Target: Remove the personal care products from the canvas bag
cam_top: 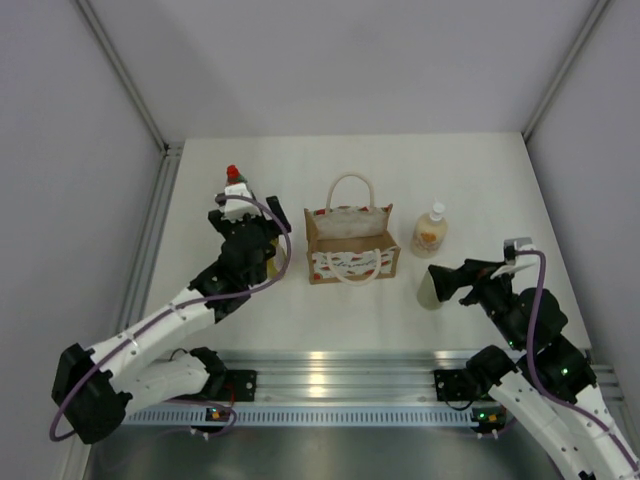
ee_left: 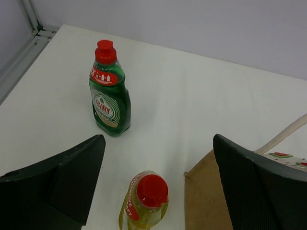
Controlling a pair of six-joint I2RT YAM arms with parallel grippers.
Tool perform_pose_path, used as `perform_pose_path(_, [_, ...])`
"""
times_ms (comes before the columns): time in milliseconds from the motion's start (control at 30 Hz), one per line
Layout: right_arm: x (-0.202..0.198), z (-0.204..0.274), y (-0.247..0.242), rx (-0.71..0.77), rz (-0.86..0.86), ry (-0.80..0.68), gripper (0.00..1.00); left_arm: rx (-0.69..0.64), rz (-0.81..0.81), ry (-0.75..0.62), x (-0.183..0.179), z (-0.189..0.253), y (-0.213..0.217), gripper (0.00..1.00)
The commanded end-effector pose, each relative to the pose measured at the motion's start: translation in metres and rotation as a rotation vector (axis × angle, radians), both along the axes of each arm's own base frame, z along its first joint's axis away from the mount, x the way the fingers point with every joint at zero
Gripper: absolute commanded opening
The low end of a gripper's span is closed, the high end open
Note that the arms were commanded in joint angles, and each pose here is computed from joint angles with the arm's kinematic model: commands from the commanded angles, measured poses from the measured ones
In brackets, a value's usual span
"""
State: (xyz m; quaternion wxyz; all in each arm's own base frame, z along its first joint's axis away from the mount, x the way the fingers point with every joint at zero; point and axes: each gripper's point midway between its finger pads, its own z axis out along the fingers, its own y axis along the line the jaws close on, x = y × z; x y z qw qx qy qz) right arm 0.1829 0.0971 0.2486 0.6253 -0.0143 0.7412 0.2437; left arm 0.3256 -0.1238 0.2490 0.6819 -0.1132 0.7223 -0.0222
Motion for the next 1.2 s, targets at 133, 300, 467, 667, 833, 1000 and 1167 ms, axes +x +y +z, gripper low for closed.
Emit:
perform_pose_path(133, [-0.001, 0.050, -0.023, -0.001, -0.101, -0.074, 1.00, -0.097, -0.044, 0.127, -0.035, 0.037, 0.010, 0.98])
perform_pose_path(300, [0.001, 0.063, -0.038, -0.107, -0.154, -0.034, 0.99, -0.118, -0.046, 0.201, -0.064, 0.049, 0.028, 0.98])
perform_pose_path(467, [-0.009, 0.069, -0.072, -0.227, -0.278, 0.024, 0.99, -0.056, -0.028, 0.244, -0.087, 0.064, 0.053, 0.98])
perform_pose_path(667, [-0.031, 0.083, -0.103, -0.299, -0.356, 0.043, 1.00, 0.044, 0.053, 0.298, -0.115, 0.062, 0.093, 0.98])
perform_pose_path(833, [-0.051, 0.089, -0.125, -0.358, -0.391, 0.060, 1.00, 0.075, 0.087, 0.315, -0.136, 0.062, 0.117, 0.98])
perform_pose_path(1000, [-0.068, 0.093, -0.140, -0.376, -0.409, 0.047, 1.00, 0.030, -0.011, 0.333, -0.155, 0.064, 0.116, 0.98])
perform_pose_path(1167, [-0.087, 0.100, -0.149, -0.338, -0.405, 0.004, 1.00, -0.004, -0.040, 0.344, -0.178, 0.063, 0.128, 0.98])
